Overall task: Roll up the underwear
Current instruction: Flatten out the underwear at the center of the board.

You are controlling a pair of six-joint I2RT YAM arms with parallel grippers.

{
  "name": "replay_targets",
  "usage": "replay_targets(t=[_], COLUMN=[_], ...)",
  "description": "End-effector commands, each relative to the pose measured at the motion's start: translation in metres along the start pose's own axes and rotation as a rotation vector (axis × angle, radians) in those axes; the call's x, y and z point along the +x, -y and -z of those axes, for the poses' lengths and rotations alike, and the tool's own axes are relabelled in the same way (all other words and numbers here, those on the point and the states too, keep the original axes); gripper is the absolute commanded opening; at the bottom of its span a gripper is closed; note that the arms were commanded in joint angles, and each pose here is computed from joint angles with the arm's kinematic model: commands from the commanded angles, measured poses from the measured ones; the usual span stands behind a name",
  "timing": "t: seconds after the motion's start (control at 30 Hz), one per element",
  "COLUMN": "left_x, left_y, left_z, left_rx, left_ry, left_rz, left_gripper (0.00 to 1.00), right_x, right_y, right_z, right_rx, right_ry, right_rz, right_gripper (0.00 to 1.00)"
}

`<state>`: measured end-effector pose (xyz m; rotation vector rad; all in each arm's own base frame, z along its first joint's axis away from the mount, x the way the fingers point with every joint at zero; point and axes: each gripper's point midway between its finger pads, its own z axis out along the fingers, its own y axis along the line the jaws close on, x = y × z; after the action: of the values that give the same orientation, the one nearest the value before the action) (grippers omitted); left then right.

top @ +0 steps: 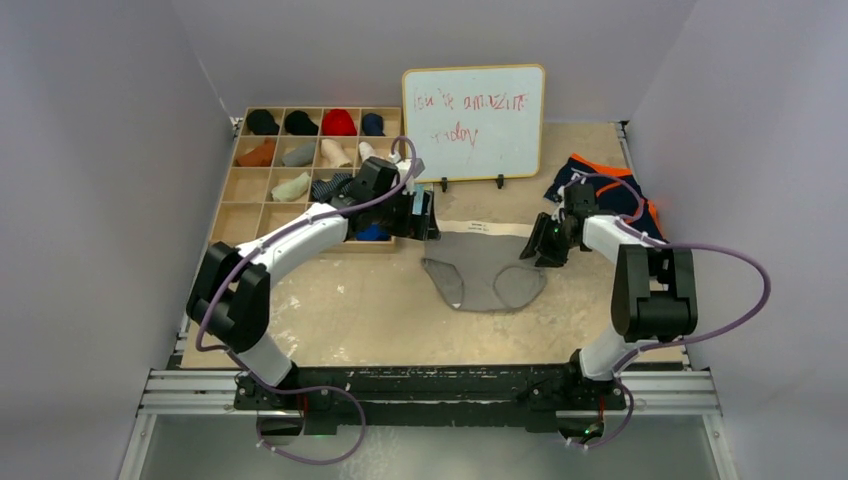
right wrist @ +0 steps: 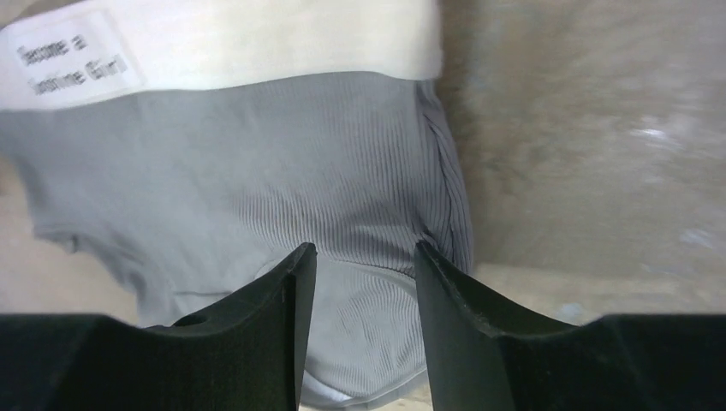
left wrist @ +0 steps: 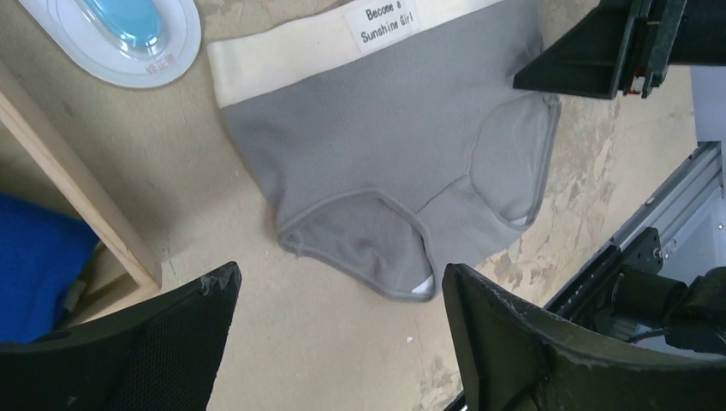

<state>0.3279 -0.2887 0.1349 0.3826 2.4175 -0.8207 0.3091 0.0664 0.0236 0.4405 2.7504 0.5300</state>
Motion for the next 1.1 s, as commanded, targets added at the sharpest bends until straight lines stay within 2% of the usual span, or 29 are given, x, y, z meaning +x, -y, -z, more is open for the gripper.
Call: replay_targets(t=[0.0, 0.07, 0.27, 0.47, 0.53, 0.6, 0.77, 1.07], left_x=[0.003, 0.007, 0.025, 0.036, 0.038, 0.038, 0.034, 0.022], left_y=[0.013, 0.009, 0.001, -0.002, -0.005, -0.008, -0.011, -0.015], left_z=[0.03, 0.038, 0.041, 0.014, 0.004, -0.006, -0.029, -0.07], left_rx=[0.03, 0.006, -0.006, 0.03, 0.035, 0.034, 0.042, 0.063], left_ry=[0.016, 0.033, 0.036, 0.005, -0.011, -0.015, -0.03, -0.034], left_rz=[0.01, 0.014, 0.044, 0.086, 0.095, 0.11, 0.131, 0.198], left_gripper=[0.85, 0.85, 0.86, 0.83, 0.78, 0.77, 0.74, 0.6], right_x=[0.017, 0.011, -0.01, -0.035, -0.041, -0.047, -0.048, -0.045], right_y=[0.037, 0.049, 0.036, -0.066, -0.095, -0.111, -0.138, -0.157], right_z=[0.007, 0.015, 0.05, 0.084, 0.085, 0.076, 0.046, 0.003], right_rx=[0.2, 0.279, 0.278, -0.114, -0.153, -0.095, -0.066, -0.096], right_ry=[-0.034, 0.019, 0.119, 0.258, 0.288, 0.309, 0.258, 0.144], right_rz=[-0.035, -0.039, -0.023, 0.034, 0.076, 0.111, 0.127, 0.182], right_gripper=[0.49, 0.49, 0.52, 0.59, 0.59, 0.59, 0.52, 0.46])
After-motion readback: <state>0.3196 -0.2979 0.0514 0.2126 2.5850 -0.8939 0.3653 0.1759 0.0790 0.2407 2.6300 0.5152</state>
